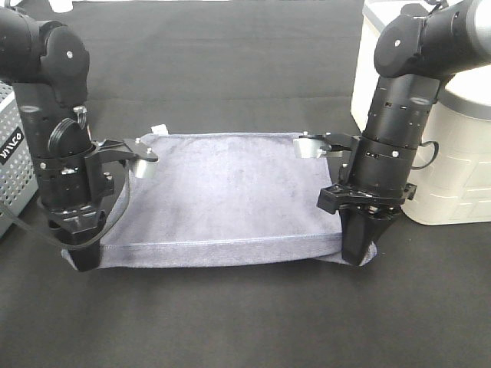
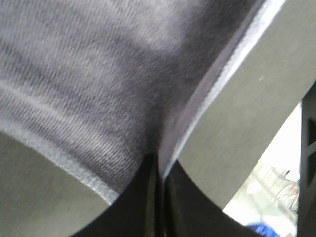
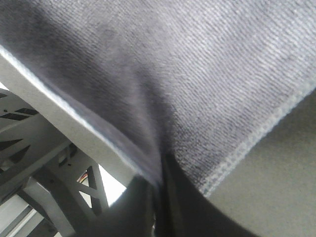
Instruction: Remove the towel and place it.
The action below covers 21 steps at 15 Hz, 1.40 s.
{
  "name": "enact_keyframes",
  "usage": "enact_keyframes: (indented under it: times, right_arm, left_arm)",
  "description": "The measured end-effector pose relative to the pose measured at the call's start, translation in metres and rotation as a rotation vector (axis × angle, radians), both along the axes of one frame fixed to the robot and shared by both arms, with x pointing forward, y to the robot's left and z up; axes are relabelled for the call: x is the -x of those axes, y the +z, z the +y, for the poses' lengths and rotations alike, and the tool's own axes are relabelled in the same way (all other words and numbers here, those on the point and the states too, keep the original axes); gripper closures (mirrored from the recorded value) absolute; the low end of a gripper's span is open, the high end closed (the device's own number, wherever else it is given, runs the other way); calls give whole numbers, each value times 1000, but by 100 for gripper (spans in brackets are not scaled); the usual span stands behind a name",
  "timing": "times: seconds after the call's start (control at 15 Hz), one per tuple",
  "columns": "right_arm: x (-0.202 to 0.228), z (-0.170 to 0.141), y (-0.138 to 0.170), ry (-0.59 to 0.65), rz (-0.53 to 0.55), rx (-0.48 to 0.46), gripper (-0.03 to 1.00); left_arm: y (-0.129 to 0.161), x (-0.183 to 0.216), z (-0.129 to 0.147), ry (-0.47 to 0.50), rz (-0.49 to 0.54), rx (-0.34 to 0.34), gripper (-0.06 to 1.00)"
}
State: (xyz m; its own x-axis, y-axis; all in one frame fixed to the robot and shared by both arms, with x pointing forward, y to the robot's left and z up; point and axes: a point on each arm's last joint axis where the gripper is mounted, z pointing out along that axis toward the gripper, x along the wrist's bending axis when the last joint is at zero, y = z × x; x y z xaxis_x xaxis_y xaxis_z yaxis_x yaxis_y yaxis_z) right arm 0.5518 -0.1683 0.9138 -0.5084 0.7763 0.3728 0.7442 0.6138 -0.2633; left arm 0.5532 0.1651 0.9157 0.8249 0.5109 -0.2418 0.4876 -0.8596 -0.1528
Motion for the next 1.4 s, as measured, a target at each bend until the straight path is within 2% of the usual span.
enact_keyframes:
  times: [0.13, 0.2, 0.33, 0.4, 0.47, 0.6, 0.8, 1.0, 1.27, 1.33, 1.4]
  right_arm:
    - [0, 0, 0, -5, 5, -6, 74]
    - [0, 0, 0, -5, 5, -6, 74]
    - [10, -1, -7, -16, 50, -3, 57]
    - [10, -1, -7, -16, 50, -3, 57]
    - [18, -4, -13, -22, 88, 13, 52]
    - [23, -6, -16, -69, 120, 46, 35]
    - [24, -4, -10, -96, 111, 32, 29]
    - [24, -4, 3, -103, 72, 20, 29]
    - [31, -6, 55, -221, -54, 8, 29]
    - [31, -6, 55, -221, -54, 8, 29]
    - [36, -8, 73, -248, -102, -8, 28]
  left_arm:
    - [0, -1, 3, 23, -9, -43, 84]
    - [0, -1, 3, 23, -9, -43, 84]
    - [0, -1, 5, 52, -8, -56, 70]
    - [0, -1, 5, 52, -8, -56, 70]
    - [0, -1, 5, 72, -7, -67, 61]
    - [0, -1, 5, 142, -7, -90, 45]
    - [0, 0, 5, 172, -7, -99, 41]
    - [0, 0, 4, 199, -4, -98, 41]
    - [0, 1, 2, 454, 2, -152, 41]
    - [0, 1, 2, 454, 2, -152, 41]
    - [-1, 0, -1, 472, -21, -145, 41]
